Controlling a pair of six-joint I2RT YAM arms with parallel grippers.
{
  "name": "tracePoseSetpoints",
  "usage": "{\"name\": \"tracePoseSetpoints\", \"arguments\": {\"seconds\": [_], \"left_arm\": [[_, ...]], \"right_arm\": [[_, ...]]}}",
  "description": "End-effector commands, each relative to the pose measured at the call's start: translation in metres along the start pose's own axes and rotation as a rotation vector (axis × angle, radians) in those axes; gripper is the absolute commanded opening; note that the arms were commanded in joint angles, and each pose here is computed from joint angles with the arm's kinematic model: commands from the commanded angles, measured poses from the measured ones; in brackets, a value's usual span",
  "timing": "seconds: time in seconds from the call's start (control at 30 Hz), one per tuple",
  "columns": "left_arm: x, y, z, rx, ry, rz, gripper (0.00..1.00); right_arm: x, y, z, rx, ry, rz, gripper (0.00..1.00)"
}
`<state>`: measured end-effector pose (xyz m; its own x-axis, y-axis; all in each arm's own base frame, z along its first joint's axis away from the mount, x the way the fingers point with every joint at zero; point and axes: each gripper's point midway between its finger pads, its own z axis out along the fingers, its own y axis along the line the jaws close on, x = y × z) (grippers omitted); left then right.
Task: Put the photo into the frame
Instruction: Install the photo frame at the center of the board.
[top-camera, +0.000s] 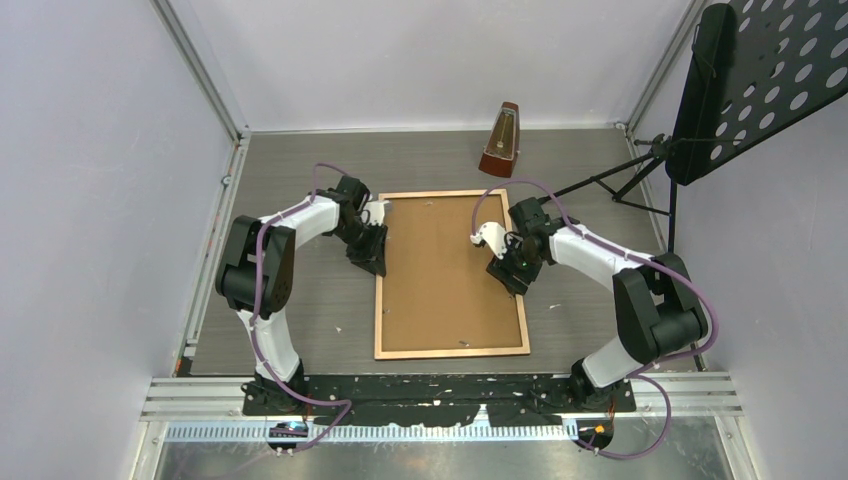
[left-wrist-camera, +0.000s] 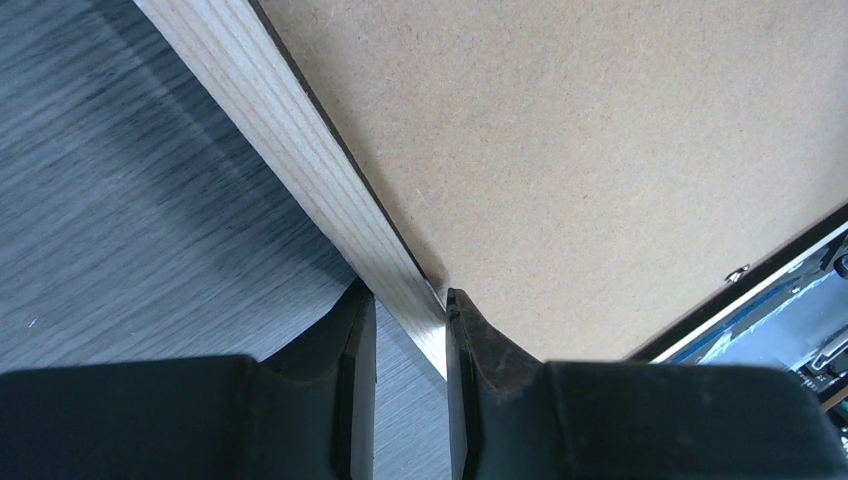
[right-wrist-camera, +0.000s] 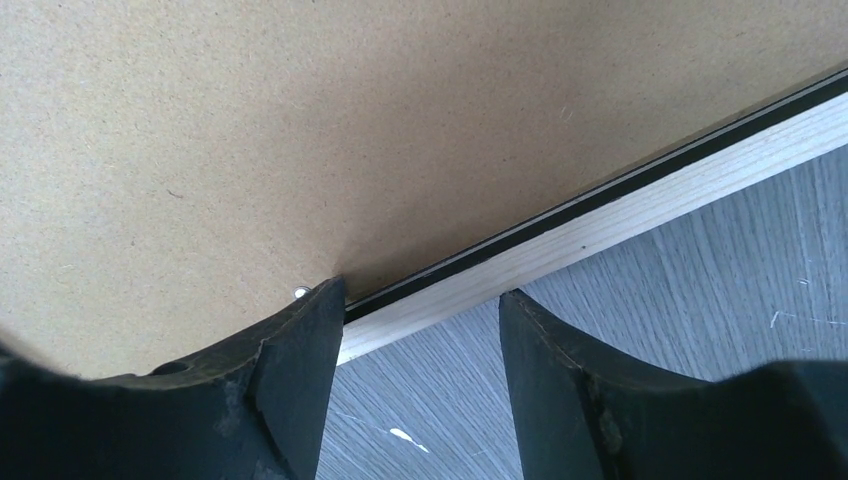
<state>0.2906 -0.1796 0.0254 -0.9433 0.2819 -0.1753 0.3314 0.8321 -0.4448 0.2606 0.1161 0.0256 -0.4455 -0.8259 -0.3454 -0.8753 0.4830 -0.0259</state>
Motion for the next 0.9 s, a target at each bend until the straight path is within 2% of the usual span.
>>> {"name": "tracePoseSetpoints", "arguments": {"seconds": [0.0,0.27,0.57,0.87], "left_arm": [[0.000,0.001,0.004,0.020,0.001,0.028,0.00],[0.000,0.001,0.004,0.026,0.001,0.027,0.00],[-0.001,0.001,0.001,0.023,-0.008,0.031,0.00],[0.000,0.000,0.001,0.027,-0.008,0.029,0.00]], "right_arm": [[0.015,0.018,0.001,-0.085,0.070,-0.002,0.65],[-0.025,-0.018,-0.023,0.061,-0.053,0.158,0.69],[-0.036,-0.042,-0.026,0.147,-0.079,0.318,0.67],[-0.030,-0.047,-0.007,0.076,-0.060,0.476,0.61]]}}
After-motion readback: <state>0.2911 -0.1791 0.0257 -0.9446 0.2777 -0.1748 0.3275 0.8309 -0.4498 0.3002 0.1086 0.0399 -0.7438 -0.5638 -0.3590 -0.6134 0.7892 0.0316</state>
